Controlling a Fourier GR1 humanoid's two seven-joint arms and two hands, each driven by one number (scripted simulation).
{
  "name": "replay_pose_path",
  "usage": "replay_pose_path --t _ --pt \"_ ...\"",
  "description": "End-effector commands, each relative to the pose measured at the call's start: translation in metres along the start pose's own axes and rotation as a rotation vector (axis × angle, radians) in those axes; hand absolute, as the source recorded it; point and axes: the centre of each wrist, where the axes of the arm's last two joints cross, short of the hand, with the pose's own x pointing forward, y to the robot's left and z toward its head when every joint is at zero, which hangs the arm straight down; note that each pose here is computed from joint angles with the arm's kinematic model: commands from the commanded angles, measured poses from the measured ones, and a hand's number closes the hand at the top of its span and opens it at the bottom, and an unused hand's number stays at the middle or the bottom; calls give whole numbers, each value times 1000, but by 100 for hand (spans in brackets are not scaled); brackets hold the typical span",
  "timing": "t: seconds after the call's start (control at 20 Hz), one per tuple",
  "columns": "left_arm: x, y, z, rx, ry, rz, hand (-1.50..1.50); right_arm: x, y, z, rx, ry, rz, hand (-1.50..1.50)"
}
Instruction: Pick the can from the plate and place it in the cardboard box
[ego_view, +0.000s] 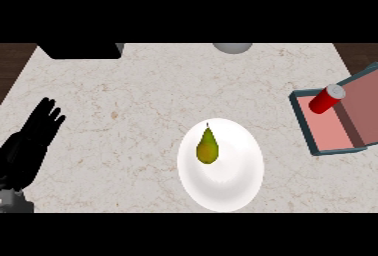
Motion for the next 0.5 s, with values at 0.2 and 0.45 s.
replay_pose_path --t 0.2,0.45 --pt "-9 -9 -12 -16 13 4 0 -27 -80 14 39 -41 -42 -150" --pt "-6 -11 12 -8 3 6 0 -53 -88 -8 40 -31 11 -150"
